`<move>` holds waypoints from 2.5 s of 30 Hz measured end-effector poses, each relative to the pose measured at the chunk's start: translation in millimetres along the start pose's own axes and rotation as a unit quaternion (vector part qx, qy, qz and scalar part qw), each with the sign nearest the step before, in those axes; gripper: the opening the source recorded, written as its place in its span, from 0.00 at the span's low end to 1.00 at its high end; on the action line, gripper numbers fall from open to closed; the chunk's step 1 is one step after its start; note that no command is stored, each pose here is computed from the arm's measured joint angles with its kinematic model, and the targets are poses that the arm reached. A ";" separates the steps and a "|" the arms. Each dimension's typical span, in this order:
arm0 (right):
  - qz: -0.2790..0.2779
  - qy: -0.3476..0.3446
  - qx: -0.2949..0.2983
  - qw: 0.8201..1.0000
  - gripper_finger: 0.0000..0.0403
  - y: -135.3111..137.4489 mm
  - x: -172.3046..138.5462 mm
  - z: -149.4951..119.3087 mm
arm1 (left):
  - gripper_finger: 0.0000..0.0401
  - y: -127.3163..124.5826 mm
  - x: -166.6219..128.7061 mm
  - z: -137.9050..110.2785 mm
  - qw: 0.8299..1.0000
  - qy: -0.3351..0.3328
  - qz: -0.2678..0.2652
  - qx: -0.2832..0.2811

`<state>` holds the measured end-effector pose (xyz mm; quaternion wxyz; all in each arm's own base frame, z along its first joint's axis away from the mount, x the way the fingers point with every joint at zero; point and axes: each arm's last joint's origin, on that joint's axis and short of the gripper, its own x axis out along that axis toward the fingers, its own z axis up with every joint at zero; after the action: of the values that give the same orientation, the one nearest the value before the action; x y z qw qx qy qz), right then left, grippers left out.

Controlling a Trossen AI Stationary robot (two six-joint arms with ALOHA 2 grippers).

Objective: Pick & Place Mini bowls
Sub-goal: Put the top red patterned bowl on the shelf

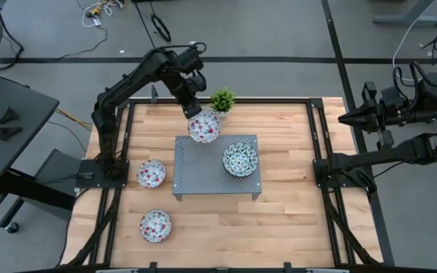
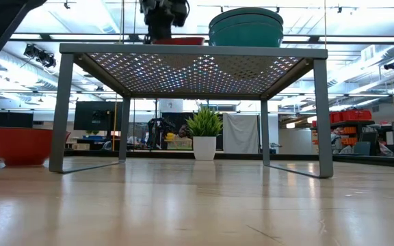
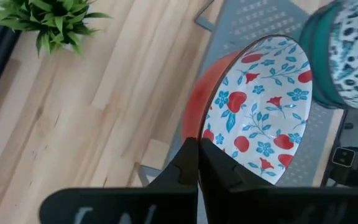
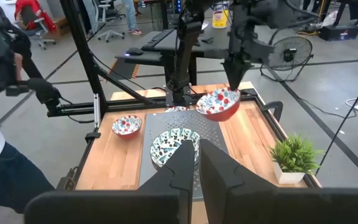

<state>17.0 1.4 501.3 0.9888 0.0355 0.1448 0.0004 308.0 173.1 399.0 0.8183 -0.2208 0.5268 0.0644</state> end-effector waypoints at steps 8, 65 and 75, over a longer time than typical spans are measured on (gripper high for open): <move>0.000 0.000 0.000 1.000 0.07 0.0 0.0 0.0 | 0.00 -32.3 -28.3 -16.0 0.998 -0.034 -0.037 0.027; 0.000 0.000 0.000 1.000 0.07 0.0 0.0 0.0 | 0.00 -58.6 6.1 -40.4 0.991 0.014 -0.129 0.036; 0.000 0.000 0.000 1.000 0.07 0.0 0.1 0.1 | 0.00 -52.5 25.0 -58.4 0.989 0.045 -0.140 0.011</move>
<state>17.2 1.3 501.3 0.9888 0.0355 0.1448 0.0003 288.0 97.9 371.9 0.7973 -0.2859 0.5273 -0.0666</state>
